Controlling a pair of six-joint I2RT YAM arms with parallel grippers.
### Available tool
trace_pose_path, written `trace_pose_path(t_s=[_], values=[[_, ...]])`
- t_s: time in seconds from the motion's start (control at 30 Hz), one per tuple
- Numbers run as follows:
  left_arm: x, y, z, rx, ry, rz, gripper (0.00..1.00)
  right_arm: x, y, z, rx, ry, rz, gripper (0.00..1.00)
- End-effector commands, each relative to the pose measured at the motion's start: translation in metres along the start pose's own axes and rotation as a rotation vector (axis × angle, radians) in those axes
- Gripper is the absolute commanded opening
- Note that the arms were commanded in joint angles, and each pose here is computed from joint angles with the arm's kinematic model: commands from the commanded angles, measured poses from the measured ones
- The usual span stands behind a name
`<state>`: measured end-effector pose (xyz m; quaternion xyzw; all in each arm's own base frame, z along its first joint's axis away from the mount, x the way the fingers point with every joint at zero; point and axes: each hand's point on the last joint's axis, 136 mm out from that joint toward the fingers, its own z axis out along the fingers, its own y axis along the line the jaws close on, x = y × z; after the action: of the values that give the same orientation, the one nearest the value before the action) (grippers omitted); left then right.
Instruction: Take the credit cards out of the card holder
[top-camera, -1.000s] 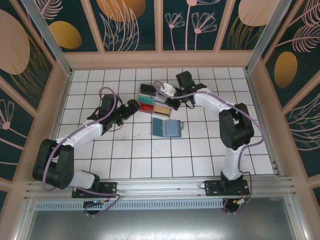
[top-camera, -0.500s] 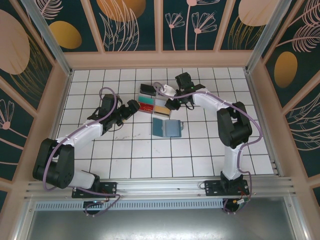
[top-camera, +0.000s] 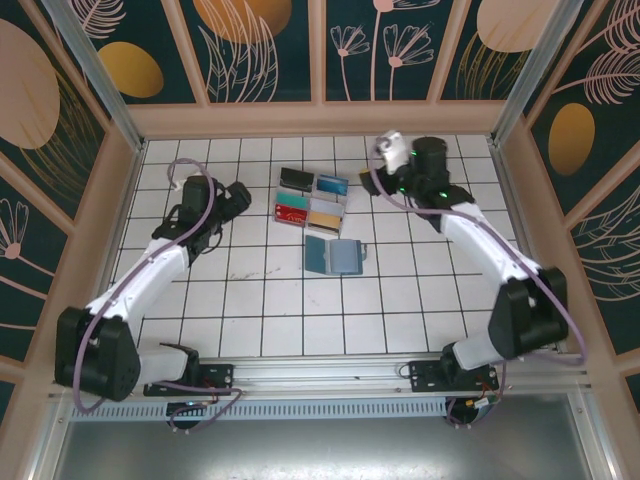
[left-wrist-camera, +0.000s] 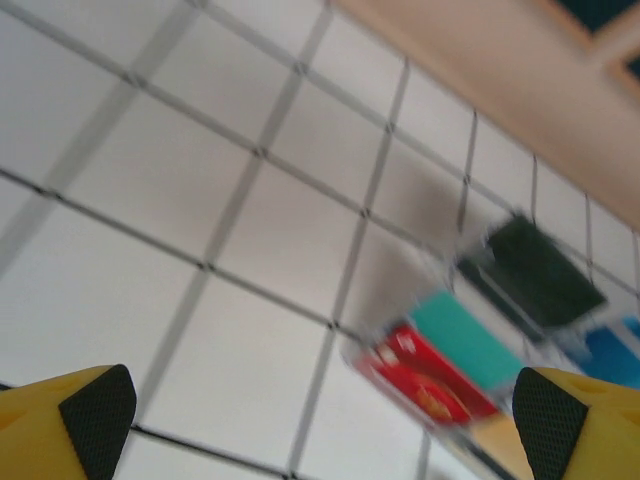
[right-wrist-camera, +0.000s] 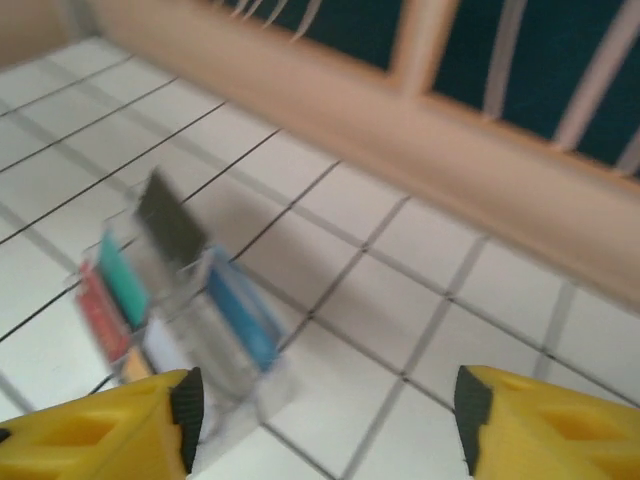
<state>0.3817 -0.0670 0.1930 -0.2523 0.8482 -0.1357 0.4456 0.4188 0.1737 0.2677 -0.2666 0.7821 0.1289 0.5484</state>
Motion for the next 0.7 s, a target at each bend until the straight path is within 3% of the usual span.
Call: trace_pose_path(t_s=[0.0, 0.07, 0.27, 0.5, 0.67], values=[[-0.051, 0.045, -0.028, -0.260, -0.274, 0.105, 0.99, -0.003, -0.042, -0.031, 0.197, -0.127, 0.188, 0.84], [-0.065, 0.061, -0.040, -0.354, -0.374, 0.132, 0.99, 0.012, -0.068, -0.052, 0.336, -0.154, 0.258, 0.98], [-0.071, 0.097, -0.056, -0.507, -0.571, 0.221, 0.99, 0.091, -0.138, -0.110, 0.738, -0.185, 0.456, 0.99], [-0.058, 0.120, -0.040, -0.492, -0.612, 0.331, 0.99, 0.168, -0.151, -0.111, 0.876, -0.089, 0.440, 0.99], [-0.046, 0.123, -0.020, -0.396, -0.602, 0.397, 0.99, 0.176, -0.153, -0.103, 0.885, -0.147, 0.407, 0.99]])
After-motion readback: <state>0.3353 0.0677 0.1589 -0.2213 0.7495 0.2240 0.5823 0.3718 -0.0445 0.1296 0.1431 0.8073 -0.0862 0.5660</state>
